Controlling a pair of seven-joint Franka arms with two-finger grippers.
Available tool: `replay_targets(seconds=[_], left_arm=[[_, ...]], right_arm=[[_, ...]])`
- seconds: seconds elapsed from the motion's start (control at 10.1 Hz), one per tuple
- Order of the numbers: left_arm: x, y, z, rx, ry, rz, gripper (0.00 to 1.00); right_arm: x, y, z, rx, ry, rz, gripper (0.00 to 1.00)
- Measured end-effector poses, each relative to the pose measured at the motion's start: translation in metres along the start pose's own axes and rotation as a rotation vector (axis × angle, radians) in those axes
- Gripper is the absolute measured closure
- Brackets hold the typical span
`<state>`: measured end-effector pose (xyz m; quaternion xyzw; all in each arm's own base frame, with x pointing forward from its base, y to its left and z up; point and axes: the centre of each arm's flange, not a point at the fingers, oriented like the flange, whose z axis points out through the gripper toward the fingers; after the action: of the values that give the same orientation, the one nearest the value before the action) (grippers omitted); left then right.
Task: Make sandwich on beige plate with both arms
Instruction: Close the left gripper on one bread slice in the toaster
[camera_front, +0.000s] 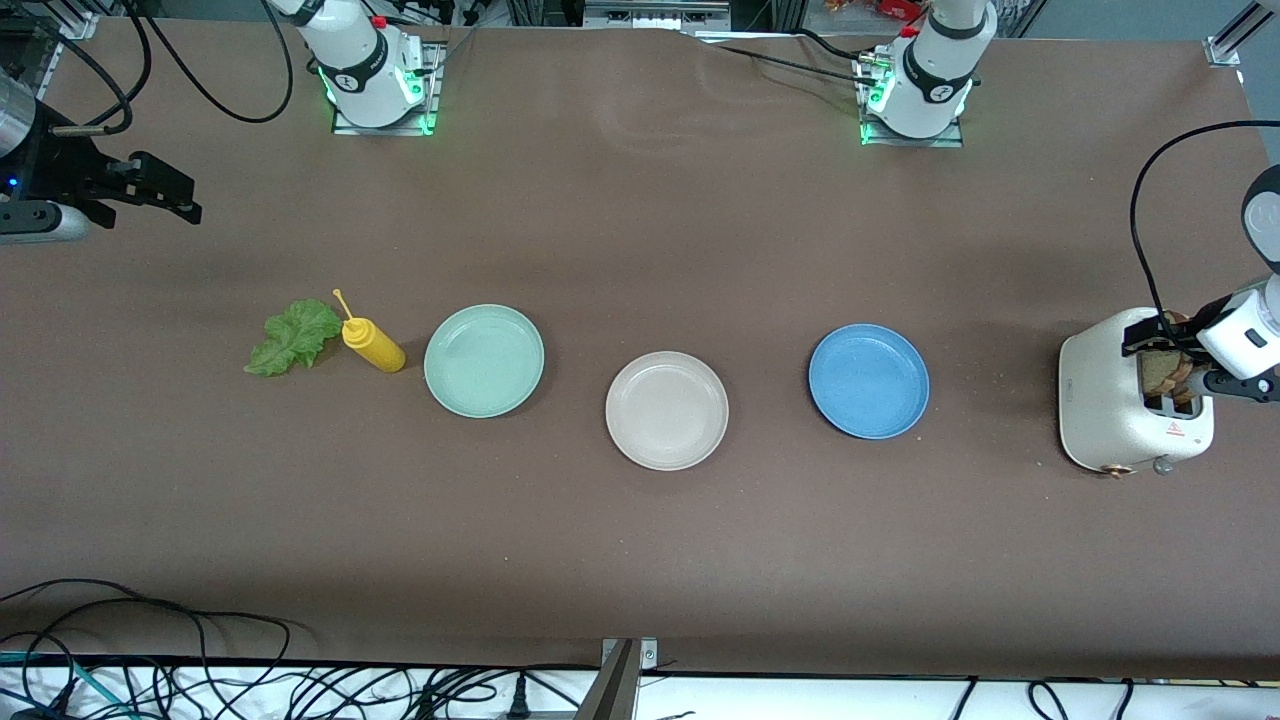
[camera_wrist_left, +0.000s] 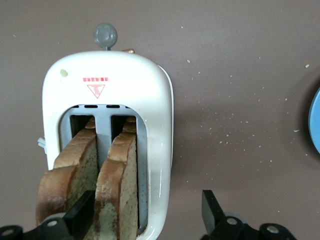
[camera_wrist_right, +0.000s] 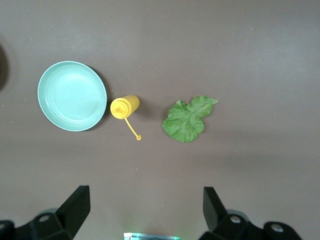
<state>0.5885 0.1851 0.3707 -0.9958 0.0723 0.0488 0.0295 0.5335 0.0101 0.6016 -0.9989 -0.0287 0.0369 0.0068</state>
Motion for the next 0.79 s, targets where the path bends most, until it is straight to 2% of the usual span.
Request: replay_targets(seconds=[0.1, 0.2, 0.49, 0.59, 0.79], left_arm=[[-0.001, -0.002, 0.001, -0.001, -0.001, 0.006, 0.25], [-0.003, -0.004, 0.002, -0.002, -0.003, 0.015, 0.27], [-0.006, -0.012, 0.002, -0.001, 0.002, 0.077, 0.74], [-0.008, -0.015, 0.002, 0.001, 0.006, 0.096, 0.85], [-0.008, -0.017, 0.000, 0.003, 0.009, 0.129, 0.86]], right_arm=[[0.000, 0.000, 0.000, 0.000, 0.000, 0.000, 0.00], [0.000, 0.000, 0.000, 0.000, 0.000, 0.000, 0.00], [0.000, 0.000, 0.000, 0.000, -0.004, 0.000, 0.00], [-0.001, 0.000, 0.000, 0.000, -0.006, 0.000, 0.00], [-0.001, 0.000, 0.001, 0.000, -0.006, 0.000, 0.00]])
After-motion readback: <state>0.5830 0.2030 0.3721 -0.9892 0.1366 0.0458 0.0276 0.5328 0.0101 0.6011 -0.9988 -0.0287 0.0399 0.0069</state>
